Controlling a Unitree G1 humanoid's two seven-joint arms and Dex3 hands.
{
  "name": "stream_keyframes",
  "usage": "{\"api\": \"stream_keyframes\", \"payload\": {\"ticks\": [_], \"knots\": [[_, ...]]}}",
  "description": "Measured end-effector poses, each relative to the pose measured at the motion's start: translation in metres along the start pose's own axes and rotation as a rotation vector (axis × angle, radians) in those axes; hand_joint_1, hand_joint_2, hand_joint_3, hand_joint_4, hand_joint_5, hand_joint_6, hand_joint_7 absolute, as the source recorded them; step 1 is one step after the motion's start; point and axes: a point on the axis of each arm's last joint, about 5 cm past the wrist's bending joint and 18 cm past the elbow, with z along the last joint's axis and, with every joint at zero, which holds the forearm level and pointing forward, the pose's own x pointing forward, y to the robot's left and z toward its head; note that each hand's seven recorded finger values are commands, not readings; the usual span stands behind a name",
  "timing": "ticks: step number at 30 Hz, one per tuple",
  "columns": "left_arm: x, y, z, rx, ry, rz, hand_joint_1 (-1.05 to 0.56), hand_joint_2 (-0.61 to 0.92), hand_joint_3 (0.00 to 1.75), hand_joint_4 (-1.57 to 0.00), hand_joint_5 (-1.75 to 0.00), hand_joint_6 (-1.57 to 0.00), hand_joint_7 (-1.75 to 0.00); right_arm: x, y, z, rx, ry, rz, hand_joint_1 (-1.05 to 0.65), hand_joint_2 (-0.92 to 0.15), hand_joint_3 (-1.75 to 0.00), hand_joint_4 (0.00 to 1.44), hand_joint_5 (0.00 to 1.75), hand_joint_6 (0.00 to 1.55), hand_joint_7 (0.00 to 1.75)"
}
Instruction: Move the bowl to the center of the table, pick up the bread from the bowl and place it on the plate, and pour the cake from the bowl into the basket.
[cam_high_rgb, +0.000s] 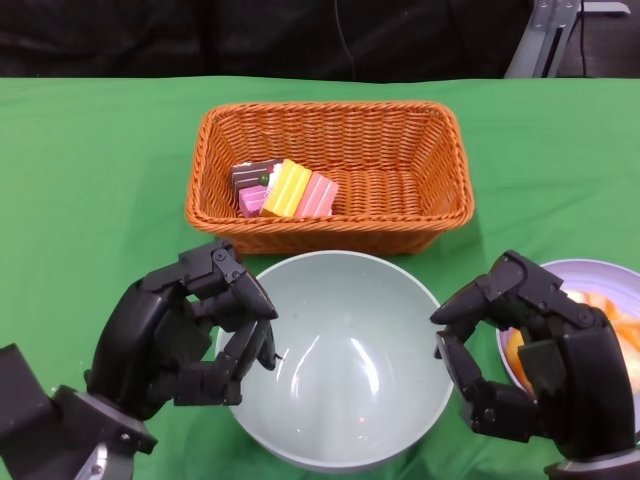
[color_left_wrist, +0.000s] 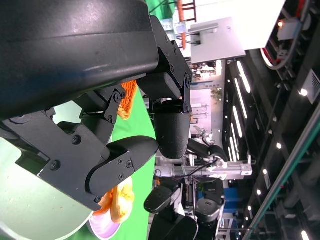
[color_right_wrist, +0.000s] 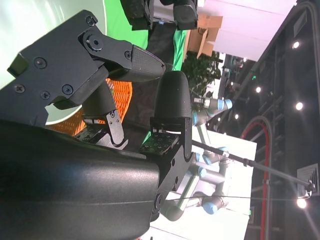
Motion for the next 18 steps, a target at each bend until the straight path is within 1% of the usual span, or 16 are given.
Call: {"api": "stream_keyframes", "payload": {"ticks": [3, 6, 10, 13, 15, 18], "knots": [[0.001, -0.002, -0.001, 0.014, 0.008, -0.007, -0.14, 0.59, 1.04, -0.71, -1.7, -0.72, -1.5, 0.001, -0.005, -0.001, 0.0, -0.001, -0.019, -0.21, -0.43, -1.1, 0.69, 1.59, 0.64, 1.34], [0.004, -0.005, -0.002, 0.013, 0.003, -0.011, -0.13, 0.58, 1.07, -0.72, -1.66, -0.73, -1.48, 0.002, -0.008, -0.001, 0.004, -0.01, -0.013, -0.16, -0.43, -1.14, 0.7, 1.57, 0.64, 1.32], [0.01, -0.009, -0.002, 0.012, -0.012, -0.02, -0.06, 0.53, 1.22, -0.77, -1.62, -0.75, -1.47, 0.003, -0.011, -0.001, -0.001, -0.018, -0.022, -0.11, -0.45, -1.14, 0.74, 1.5, 0.67, 1.26], [0.011, -0.011, -0.003, 0.013, -0.013, -0.018, -0.02, 0.48, 1.35, -0.79, -1.63, -0.76, -1.47, 0.003, -0.013, -0.001, 0.007, -0.02, -0.03, -0.09, -0.49, -1.13, 0.76, 1.49, 0.68, 1.22], [0.012, -0.012, -0.003, 0.008, -0.015, -0.016, -0.03, 0.47, 1.35, -0.79, -1.65, -0.76, -1.48, 0.003, -0.014, -0.001, 0.007, -0.019, -0.03, -0.08, -0.5, -1.1, 0.78, 1.5, 0.7, 1.19], [0.013, -0.012, -0.003, 0.012, -0.015, -0.017, -0.06, 0.5, 1.27, -0.79, -1.65, -0.75, -1.5, 0.004, -0.014, -0.003, 0.009, -0.01, -0.031, -0.06, -0.52, -1.07, 0.79, 1.5, 0.72, 1.15]]}}
